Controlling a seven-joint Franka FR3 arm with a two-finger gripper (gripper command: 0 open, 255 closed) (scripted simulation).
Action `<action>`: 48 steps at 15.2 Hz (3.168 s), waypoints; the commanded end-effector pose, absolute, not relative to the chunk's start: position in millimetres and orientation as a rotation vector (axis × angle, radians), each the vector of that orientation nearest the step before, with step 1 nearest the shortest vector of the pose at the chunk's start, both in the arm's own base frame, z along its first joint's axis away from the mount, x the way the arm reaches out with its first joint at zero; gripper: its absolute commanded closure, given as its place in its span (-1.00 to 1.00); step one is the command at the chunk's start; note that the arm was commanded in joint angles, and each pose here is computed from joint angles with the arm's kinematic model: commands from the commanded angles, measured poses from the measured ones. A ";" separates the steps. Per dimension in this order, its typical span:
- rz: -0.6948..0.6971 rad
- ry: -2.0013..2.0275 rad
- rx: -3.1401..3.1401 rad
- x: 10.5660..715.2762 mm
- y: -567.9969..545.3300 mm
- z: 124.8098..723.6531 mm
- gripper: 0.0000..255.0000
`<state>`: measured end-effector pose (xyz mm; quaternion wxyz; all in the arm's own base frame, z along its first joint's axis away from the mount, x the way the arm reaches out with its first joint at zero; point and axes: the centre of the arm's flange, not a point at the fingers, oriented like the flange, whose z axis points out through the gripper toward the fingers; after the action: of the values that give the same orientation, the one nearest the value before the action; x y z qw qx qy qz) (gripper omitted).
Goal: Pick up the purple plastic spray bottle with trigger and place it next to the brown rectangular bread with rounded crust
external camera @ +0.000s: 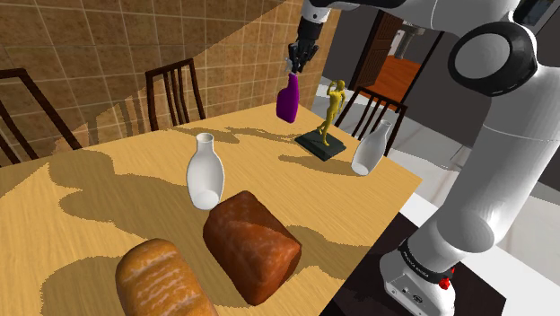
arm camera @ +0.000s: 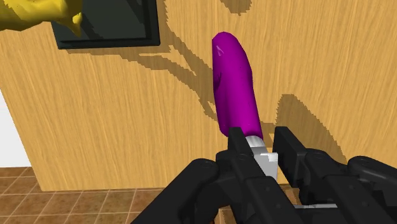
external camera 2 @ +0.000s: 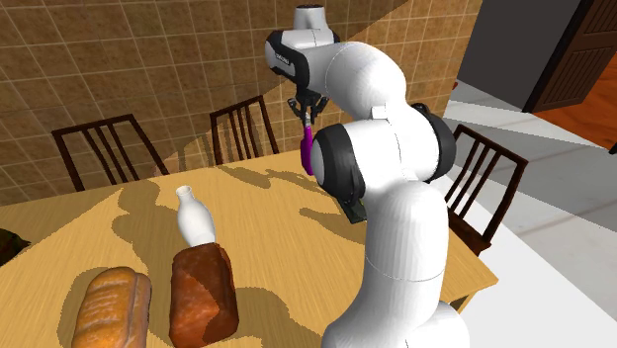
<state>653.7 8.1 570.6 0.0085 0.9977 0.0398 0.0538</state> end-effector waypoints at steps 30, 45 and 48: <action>0.168 0.125 3.118 462.2 84.4 688.0 1.00; 0.168 0.125 3.118 282.1 156.1 728.3 1.00; 0.168 0.125 3.118 246.0 170.4 736.3 1.00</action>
<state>258.5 163.7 730.5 0.0081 0.9977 0.0401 0.0539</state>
